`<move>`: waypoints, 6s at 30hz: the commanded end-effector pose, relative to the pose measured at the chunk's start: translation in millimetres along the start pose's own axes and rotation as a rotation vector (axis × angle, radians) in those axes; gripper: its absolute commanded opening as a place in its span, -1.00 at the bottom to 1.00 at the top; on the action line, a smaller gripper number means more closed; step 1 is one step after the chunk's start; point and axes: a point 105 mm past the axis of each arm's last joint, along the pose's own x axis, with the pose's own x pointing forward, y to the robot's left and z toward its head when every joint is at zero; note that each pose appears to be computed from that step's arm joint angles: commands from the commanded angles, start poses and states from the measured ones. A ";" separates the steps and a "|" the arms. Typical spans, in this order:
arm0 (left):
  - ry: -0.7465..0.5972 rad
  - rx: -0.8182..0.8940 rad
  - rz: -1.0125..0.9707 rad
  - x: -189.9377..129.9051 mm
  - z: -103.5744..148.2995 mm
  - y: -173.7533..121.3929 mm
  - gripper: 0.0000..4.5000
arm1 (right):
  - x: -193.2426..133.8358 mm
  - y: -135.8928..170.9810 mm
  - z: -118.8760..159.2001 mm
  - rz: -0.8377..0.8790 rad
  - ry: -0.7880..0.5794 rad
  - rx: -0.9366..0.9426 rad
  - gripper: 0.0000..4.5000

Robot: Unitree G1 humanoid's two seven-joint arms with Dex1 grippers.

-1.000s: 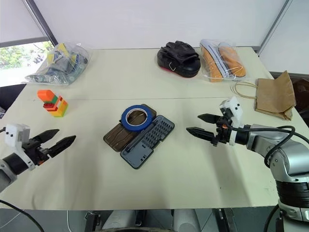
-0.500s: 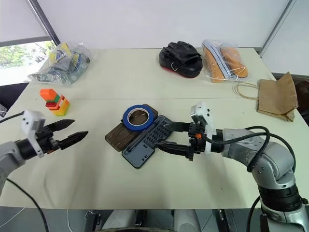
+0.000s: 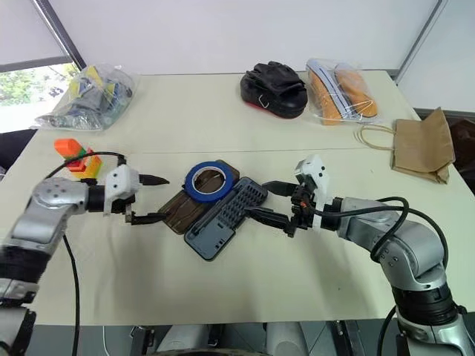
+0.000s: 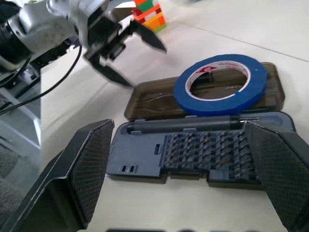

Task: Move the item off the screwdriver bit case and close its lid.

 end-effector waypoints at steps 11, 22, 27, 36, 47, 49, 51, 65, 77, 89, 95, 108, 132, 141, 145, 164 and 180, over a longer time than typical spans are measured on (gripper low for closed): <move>-0.049 0.181 0.038 43.2 5.0 27.3 1.00 | -3.5 2.3 9.1 -0.049 -0.061 -0.046 0.98; -0.061 0.328 0.017 72.4 10.0 21.1 0.19 | -0.9 -3.1 12.1 -0.082 -0.083 -0.057 1.00; -0.062 0.343 0.052 71.7 8.8 23.1 -0.84 | 0.3 -3.6 10.9 -0.088 -0.085 -0.056 1.00; -0.128 0.501 0.410 55.5 41.6 69.8 -0.84 | 3.7 -5.9 10.7 -0.092 -0.088 -0.061 1.00; 0.192 0.673 0.906 -17.9 31.2 142.9 -0.84 | 9.4 -7.3 8.8 -0.082 -0.092 -0.056 1.00; 0.260 0.670 0.917 -20.1 18.0 142.9 -0.84 | 10.7 -8.4 8.8 -0.080 -0.091 -0.057 1.00; 0.320 0.671 0.928 -21.8 6.5 142.5 -0.84 | 12.0 -9.2 8.6 -0.077 -0.089 -0.060 1.00; 0.597 0.481 0.983 -29.5 -59.3 134.4 -0.39 | 12.1 -7.9 8.9 -0.069 -0.081 -0.064 1.00; 0.404 0.483 1.047 -34.3 -22.6 144.1 0.98 | 9.3 -7.8 7.0 -0.074 -0.069 -0.067 1.00; 0.171 -0.267 0.923 -75.9 -2.8 105.9 0.98 | -0.7 -17.7 3.7 -0.119 -0.073 -0.053 1.00; 0.044 -0.475 0.790 -50.1 17.6 87.3 0.98 | -2.0 -24.9 10.5 -0.122 -0.070 -0.085 1.00; 0.235 -0.528 0.466 -25.0 -6.7 2.3 0.98 | -25.2 -15.8 43.6 -0.093 -0.081 -0.155 1.00; 0.298 -0.558 0.394 14.7 -52.9 -8.0 -0.89 | -22.5 -14.5 32.2 -0.163 -0.092 -0.122 1.00; 0.273 -0.258 0.355 14.5 -32.7 34.8 -0.95 | -22.4 -20.5 30.1 -0.169 -0.082 -0.115 1.00; 0.175 0.182 0.182 36.9 14.1 64.0 -0.95 | -22.8 -23.5 28.5 -0.174 -0.076 -0.113 1.00; 0.112 0.389 -0.128 91.7 28.7 52.1 -0.95 | -28.3 -18.5 18.3 -0.242 -0.087 -0.085 1.00; 0.146 0.327 -0.015 79.4 18.6 65.0 -0.83 | -20.4 -23.2 20.8 -0.216 -0.095 -0.089 1.00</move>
